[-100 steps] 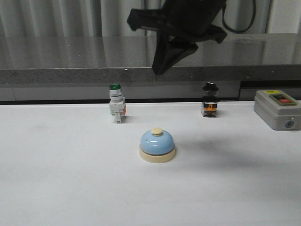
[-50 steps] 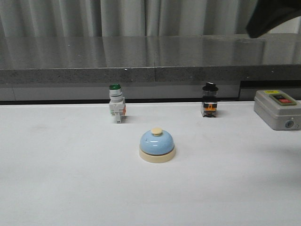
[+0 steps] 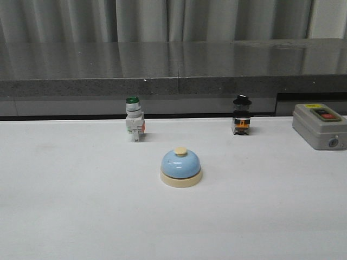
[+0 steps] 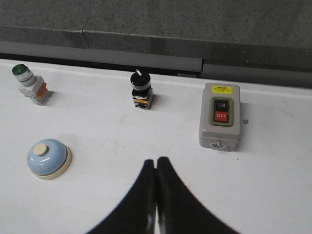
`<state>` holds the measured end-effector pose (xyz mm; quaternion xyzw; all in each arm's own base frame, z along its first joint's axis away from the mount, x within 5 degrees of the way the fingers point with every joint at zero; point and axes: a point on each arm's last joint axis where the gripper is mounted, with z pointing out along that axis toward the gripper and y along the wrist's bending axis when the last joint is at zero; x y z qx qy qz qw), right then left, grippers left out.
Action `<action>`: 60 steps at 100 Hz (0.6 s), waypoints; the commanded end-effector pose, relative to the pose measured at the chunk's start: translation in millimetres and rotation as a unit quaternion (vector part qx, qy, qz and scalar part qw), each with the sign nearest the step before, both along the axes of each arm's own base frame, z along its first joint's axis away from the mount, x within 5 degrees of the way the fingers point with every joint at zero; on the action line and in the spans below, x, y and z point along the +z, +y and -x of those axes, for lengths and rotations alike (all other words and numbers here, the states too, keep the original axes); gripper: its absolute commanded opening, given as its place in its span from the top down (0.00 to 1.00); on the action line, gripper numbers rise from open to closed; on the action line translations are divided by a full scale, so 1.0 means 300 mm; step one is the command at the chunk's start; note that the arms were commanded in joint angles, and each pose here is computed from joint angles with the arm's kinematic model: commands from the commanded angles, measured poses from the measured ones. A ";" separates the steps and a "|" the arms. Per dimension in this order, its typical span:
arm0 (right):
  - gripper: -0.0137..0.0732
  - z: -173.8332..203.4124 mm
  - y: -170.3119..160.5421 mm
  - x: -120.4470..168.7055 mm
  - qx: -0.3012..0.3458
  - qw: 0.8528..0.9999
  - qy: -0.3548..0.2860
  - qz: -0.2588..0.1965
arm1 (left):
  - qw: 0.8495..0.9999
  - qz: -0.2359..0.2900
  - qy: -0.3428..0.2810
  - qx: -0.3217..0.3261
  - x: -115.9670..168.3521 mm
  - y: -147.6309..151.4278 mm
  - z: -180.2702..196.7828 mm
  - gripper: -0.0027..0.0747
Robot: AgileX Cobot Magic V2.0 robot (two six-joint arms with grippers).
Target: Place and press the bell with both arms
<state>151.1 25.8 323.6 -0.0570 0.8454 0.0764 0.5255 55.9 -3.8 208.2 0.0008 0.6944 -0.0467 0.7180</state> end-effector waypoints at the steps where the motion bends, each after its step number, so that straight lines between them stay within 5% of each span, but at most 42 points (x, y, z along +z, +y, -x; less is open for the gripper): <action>1: 0.91 0.054 -0.014 0.049 -0.008 0.997 -0.075 -0.002 | 0.999 0.006 -0.037 0.001 -0.016 0.001 0.003 0.99; 37: 0.91 0.250 -0.038 -0.005 -0.012 0.985 -0.170 -0.011 | 0.999 0.006 -0.037 0.001 -0.016 0.001 0.003 0.99; 60: 0.91 0.271 -0.040 -0.005 -0.010 0.984 -0.175 -0.012 | 0.999 0.006 -0.037 0.001 -0.016 0.001 0.003 0.99</action>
